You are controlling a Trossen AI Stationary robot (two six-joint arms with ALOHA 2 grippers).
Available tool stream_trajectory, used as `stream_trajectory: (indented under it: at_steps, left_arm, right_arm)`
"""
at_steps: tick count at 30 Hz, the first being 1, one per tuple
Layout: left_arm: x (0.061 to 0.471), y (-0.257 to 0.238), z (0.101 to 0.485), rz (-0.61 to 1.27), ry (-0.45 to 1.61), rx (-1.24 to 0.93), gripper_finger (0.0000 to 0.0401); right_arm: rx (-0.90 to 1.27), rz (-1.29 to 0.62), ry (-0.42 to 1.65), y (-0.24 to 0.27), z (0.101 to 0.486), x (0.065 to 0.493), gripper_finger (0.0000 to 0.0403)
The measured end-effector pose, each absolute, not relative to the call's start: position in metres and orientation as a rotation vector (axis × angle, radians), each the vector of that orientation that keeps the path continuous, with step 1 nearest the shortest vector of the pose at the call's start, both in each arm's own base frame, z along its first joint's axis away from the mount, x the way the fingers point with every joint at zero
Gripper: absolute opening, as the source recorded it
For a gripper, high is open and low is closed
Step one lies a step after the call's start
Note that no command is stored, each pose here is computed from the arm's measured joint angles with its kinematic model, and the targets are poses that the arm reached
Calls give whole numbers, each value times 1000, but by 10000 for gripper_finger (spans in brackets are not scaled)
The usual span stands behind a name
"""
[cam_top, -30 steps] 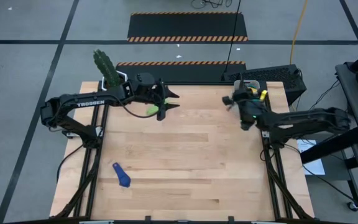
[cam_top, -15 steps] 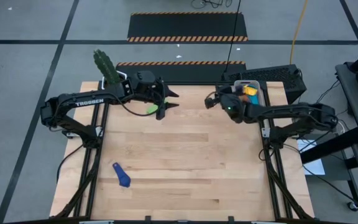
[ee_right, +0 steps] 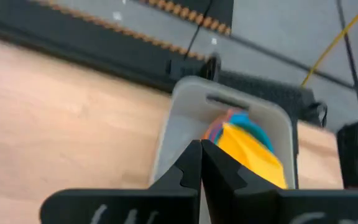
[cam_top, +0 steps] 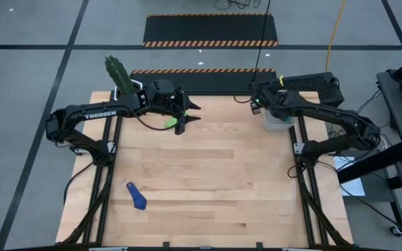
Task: Nest measuring cups in basket
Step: Stack the yellow measuring cup on top of the light blue measuring cup in the gray bin
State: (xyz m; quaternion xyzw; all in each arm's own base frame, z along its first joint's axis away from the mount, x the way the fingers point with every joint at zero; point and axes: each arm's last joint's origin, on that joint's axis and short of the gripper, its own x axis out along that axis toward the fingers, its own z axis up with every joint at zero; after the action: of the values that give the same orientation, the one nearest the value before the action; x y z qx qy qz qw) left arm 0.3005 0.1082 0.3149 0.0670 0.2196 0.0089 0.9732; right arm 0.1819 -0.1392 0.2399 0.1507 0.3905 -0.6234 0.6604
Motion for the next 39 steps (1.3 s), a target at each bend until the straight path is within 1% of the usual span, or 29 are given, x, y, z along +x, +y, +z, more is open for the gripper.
stream_trajectory:
  at_steps: [5,12,20,25,35,39]
  left_arm:
    - [301,108,315,17,443,136,195]
    - [301,108,315,17,443,137,195]
    - [300,108,315,17,442,139,196]
    - [300,108,315,17,442,139,196]
    - [300,108,315,16,443,148,196]
    - [300,108,315,16,443,148,196]
  right_arm:
    - [377,-1408,935,-142,224,173,0]
    - [384,-1416,976,-140,213,168,0]
    - [346,-1382,903,-143,217,175,0]
    - [302,-1458,885,-144,218,173,0]
    - [321,-1522,945,-144,216,163,0]
    - [318,-1526,934,-145,216,163,0]
